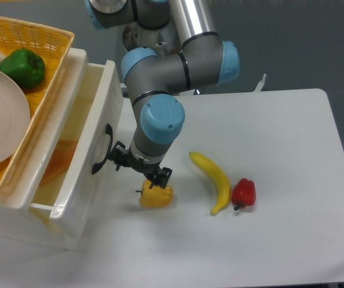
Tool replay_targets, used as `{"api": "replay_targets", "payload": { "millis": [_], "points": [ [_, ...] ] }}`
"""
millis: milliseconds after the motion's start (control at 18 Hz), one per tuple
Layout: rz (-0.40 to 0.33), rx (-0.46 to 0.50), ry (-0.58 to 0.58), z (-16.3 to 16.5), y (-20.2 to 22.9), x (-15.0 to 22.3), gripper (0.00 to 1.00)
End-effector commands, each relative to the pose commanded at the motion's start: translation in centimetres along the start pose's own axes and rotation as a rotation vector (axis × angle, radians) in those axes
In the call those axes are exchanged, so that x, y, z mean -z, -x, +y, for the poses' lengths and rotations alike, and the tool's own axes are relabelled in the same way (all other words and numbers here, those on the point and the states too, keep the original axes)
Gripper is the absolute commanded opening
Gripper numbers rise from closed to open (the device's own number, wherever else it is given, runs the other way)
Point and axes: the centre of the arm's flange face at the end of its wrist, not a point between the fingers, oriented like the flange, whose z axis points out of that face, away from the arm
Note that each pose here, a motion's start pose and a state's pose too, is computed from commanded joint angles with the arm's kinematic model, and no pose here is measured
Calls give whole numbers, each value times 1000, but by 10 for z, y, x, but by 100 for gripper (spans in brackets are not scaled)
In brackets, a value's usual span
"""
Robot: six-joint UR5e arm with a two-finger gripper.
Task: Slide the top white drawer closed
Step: 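Push the drawer front with the gripper into the white cabinet, then press the drawer front fully flush with the cabinet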
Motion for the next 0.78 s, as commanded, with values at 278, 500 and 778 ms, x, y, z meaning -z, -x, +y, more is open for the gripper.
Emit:
{"api": "replay_targets", "payload": {
  "millis": [278, 500, 778],
  "points": [
    [3, -25, 7, -6, -13, -6, 100],
    [4, -32, 10, -9, -19, -7, 100],
    [4, -48, 11, -12, -27, -7, 100]
  ]
}}
